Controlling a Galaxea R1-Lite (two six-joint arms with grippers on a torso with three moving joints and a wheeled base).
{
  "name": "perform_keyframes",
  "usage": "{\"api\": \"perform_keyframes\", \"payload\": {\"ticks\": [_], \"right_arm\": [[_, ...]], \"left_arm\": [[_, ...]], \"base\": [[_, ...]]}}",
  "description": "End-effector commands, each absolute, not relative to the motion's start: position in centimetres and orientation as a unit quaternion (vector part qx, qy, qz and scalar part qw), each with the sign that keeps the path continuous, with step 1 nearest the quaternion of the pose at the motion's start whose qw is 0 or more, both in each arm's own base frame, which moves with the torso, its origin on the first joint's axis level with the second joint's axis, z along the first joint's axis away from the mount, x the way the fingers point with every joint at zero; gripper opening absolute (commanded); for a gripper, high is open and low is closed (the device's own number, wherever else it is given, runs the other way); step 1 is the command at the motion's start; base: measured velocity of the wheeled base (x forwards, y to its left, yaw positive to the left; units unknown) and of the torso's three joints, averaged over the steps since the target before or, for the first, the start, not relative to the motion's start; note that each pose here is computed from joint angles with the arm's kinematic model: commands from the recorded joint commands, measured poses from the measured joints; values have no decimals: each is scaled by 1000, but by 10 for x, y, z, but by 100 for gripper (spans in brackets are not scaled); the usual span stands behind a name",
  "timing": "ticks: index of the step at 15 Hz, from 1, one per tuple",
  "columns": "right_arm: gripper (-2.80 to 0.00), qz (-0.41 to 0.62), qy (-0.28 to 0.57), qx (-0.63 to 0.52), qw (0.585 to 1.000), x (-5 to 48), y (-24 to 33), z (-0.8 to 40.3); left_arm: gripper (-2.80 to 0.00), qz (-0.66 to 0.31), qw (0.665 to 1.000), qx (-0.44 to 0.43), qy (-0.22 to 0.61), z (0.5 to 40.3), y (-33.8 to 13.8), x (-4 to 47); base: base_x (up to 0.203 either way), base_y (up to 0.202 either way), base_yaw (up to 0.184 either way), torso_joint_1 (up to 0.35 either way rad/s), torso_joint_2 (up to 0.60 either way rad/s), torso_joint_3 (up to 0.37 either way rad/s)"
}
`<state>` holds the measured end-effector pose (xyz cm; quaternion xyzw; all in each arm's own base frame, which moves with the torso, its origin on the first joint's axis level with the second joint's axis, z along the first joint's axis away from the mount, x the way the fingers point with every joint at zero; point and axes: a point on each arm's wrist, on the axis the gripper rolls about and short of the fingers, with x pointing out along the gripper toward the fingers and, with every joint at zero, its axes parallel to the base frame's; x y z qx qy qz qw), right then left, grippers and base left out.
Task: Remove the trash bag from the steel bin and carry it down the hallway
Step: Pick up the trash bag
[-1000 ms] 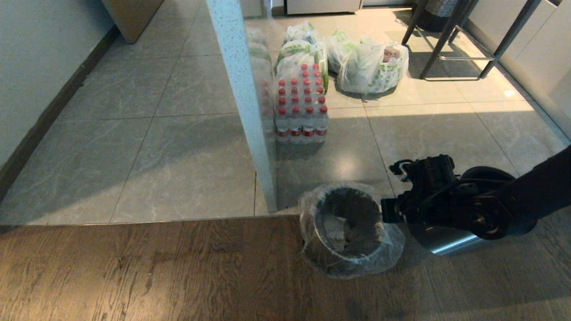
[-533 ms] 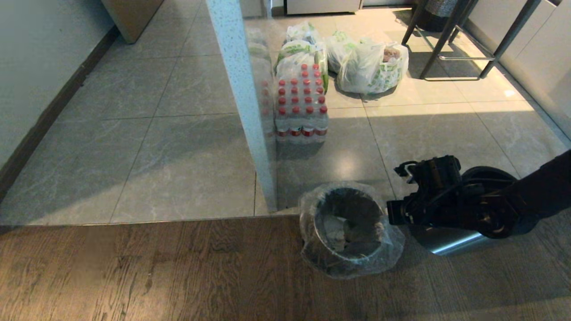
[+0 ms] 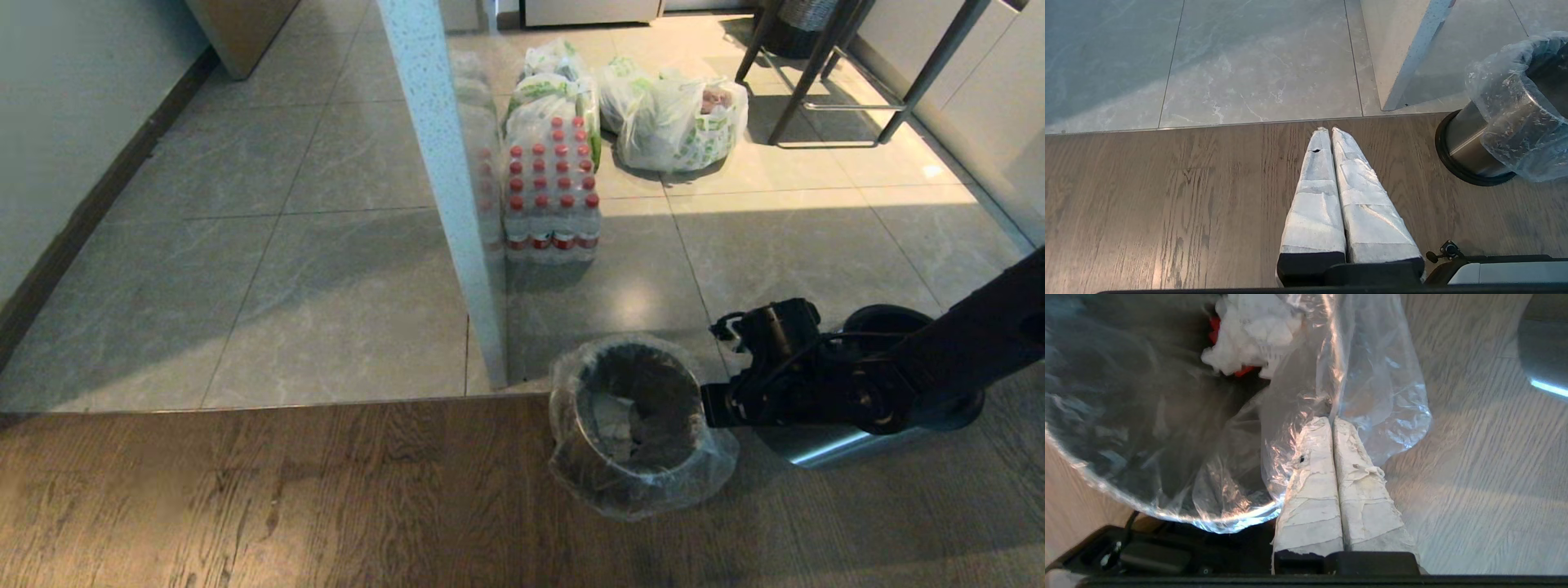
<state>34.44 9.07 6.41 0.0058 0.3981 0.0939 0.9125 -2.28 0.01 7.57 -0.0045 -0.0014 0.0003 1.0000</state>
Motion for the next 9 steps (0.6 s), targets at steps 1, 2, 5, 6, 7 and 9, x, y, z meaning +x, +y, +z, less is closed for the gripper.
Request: {"api": "perform_keyframes", "payload": {"ticks": [1,2,5,6,7,9], "right_arm": [[-280,93,406,5,909,350,92,57],[-280,93,406,5,909,354,94,55],[-280,94,404,4,910,359,96,53],[-280,97,401,3,911,365,98,51],[-280,99,400,0,911,366,100,50],[-280,108,403,-7,909,369,108,44]], "left_arm": [[-280,1,1000,-5,-1,75,0,-23],[-280,1,1000,-5,-1,75,0,-23],[-280,1,1000,-5,-1,75,0,-23],[-280,1,1000,-5,-1,75,0,-23],[-280,1,1000,-5,-1,76,0,-23],[-280,1,1000,-5,-1,75,0,-23]], "base": [[0,0,0,0,0,0],[0,0,0,0,0,0],[0,0,0,0,0,0],[0,0,0,0,0,0],[0,0,0,0,0,0],[0,0,0,0,0,0]]}}
